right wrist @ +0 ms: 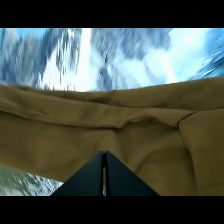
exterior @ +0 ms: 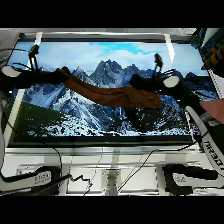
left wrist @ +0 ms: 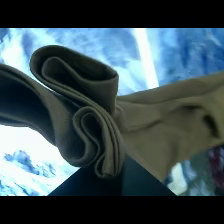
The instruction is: Fold the clothes and pants, and hang the long-sleeved shirts on hangers.
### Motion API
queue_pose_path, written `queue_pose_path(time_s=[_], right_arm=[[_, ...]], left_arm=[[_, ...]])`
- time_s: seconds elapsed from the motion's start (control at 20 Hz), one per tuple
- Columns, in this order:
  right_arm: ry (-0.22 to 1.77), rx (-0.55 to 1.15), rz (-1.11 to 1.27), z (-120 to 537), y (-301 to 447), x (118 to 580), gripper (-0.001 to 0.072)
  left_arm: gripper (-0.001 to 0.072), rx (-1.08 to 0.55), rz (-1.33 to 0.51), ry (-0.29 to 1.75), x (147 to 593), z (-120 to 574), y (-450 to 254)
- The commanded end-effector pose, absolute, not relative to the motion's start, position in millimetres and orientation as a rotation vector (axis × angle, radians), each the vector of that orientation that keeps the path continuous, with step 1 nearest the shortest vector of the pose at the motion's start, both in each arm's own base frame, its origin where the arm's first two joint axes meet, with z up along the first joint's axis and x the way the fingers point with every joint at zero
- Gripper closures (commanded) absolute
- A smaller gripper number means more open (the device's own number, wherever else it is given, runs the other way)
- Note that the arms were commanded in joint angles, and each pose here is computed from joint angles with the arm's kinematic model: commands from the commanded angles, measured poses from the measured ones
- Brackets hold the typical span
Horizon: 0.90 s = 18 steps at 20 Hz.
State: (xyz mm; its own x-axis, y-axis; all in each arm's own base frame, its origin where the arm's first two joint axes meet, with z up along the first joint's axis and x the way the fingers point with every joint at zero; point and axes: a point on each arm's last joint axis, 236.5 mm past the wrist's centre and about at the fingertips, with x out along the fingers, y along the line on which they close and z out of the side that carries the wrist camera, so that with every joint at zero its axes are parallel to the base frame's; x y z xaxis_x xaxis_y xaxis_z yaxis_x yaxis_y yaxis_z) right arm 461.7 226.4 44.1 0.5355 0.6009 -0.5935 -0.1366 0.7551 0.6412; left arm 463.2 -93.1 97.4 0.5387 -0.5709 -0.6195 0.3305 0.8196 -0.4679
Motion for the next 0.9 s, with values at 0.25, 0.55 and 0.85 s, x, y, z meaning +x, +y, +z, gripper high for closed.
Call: queue_pose_path(time_s=[0.25, 0.55, 0.85], right_arm=[[1.038, 0.465, 0.660, -23, 399, 430, 0.0701], [1.275, 0.352, 0.845, -52, 464, 353, 0.0700], [1.367, 0.334, 0.829, -50, 422, 360, 0.0699]], left_arm=[[0.0694, -0.193, -0.687, 0.789, 391, 178, -117], [0.0694, -0.204, -0.689, 0.812, 392, 169, -118], [0.0694, -0.226, -0.735, 0.866, 396, 149, -137]])
